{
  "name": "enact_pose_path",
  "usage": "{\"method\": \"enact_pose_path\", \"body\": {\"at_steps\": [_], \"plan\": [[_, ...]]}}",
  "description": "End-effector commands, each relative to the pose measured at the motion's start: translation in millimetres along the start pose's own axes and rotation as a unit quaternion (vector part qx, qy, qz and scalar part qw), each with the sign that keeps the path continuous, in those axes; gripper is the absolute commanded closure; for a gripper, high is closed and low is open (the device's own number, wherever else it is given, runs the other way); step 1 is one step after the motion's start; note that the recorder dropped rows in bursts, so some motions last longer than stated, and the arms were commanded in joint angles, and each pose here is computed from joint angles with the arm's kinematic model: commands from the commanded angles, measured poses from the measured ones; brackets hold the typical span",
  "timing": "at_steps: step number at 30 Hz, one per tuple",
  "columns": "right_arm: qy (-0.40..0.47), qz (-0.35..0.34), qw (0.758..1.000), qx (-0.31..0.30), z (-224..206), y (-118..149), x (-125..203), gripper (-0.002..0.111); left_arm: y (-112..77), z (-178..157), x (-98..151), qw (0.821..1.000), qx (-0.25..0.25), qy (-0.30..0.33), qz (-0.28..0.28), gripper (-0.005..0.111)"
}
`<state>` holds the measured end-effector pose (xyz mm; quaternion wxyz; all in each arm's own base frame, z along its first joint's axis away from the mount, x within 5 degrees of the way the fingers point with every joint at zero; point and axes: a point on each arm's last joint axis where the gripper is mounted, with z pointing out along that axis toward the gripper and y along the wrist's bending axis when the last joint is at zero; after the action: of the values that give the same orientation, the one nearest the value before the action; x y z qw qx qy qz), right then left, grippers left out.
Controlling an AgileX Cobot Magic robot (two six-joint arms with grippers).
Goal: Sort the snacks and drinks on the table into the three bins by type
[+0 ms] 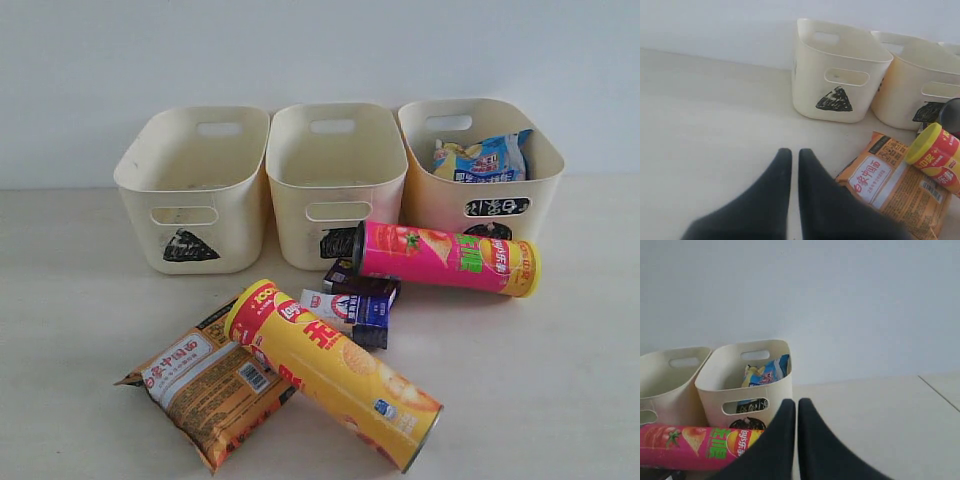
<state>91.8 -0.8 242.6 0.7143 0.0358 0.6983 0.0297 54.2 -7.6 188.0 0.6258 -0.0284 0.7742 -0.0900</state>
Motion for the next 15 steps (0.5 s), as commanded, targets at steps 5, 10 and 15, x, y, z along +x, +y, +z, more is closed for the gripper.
{"method": "enact_pose_path", "body": {"at_steps": [5,10,15], "plan": [[-0.073,0.001,0.997,0.017,-5.8,-5.9,14.5,0.108,0.5,0.2,0.9,1.0,-0.002,0.0,0.002,0.102],[-0.119,-0.008,0.993,0.025,-7.6,-7.3,6.7,0.108,0.5,0.2,-0.6,1.0,-0.002,-0.008,0.002,0.102],[-0.101,-0.007,0.995,0.023,-6.5,-6.9,9.8,0.108,-0.2,-1.7,-17.5,0.994,0.004,-0.102,-0.031,0.102]]}}
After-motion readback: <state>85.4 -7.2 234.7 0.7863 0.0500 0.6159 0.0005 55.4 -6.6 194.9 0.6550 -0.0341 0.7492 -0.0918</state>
